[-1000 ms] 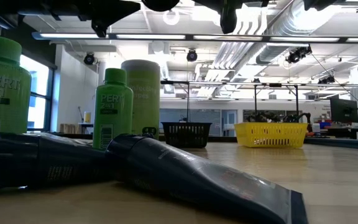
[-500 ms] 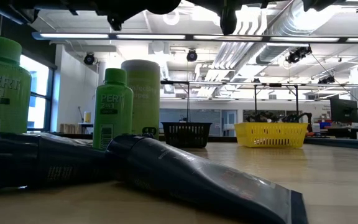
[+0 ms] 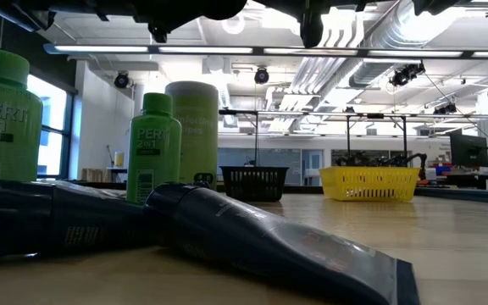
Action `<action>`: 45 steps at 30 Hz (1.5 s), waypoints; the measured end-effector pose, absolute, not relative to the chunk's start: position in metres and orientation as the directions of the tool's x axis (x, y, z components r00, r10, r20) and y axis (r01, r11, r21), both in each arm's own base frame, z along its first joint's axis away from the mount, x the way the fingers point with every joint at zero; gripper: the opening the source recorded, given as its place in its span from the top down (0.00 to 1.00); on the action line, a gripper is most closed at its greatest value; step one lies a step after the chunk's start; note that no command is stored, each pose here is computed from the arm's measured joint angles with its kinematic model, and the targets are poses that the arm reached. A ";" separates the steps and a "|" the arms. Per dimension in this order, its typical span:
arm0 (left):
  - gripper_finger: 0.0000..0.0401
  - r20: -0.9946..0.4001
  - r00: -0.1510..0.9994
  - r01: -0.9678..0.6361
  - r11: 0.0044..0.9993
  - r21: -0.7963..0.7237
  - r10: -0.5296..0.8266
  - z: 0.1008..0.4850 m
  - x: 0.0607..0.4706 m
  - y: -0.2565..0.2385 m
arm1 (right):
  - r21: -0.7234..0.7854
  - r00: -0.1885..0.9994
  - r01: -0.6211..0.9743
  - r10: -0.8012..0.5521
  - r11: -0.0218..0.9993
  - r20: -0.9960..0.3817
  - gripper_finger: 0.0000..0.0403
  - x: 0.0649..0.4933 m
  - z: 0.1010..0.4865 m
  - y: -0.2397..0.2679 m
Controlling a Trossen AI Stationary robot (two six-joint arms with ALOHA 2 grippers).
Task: Pick & Place Travel size toiletries
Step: Put the black hair brush into the bottom left black bin
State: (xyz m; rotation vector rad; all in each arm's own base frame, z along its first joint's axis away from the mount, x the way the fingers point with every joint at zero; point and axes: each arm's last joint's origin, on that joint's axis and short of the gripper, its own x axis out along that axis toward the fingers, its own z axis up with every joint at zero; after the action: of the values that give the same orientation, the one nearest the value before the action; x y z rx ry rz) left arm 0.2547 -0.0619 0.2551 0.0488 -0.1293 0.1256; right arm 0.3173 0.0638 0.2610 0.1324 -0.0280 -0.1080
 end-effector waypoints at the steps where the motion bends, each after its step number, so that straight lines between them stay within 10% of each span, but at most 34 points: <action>1: 0.58 0.132 0.984 -0.128 0.991 0.040 0.122 0.255 0.255 -0.062 | 0.133 0.994 0.106 -0.109 0.985 0.021 0.99 0.317 0.261 0.064; 15: 0.89 0.134 0.983 -0.132 0.990 0.039 0.126 0.255 0.255 -0.062 | 0.132 0.994 0.102 -0.105 0.986 0.017 0.99 0.317 0.261 0.064; 29: 0.91 0.133 0.983 -0.131 0.991 0.039 0.125 0.255 0.255 -0.062 | 0.130 0.993 0.115 -0.117 0.985 0.011 0.98 0.317 0.260 0.064; 45: 0.91 0.118 0.986 -0.119 0.993 0.022 0.115 0.254 0.255 -0.062 | 0.168 0.989 0.143 -0.147 0.975 0.007 0.47 0.317 0.260 0.063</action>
State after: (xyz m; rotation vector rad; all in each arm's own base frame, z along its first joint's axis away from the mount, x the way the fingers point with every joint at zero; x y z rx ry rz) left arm 0.2547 -0.0623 0.2538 0.0288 -0.1165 0.1177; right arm 0.3170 0.0629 0.2598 0.1677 -0.0197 -0.1463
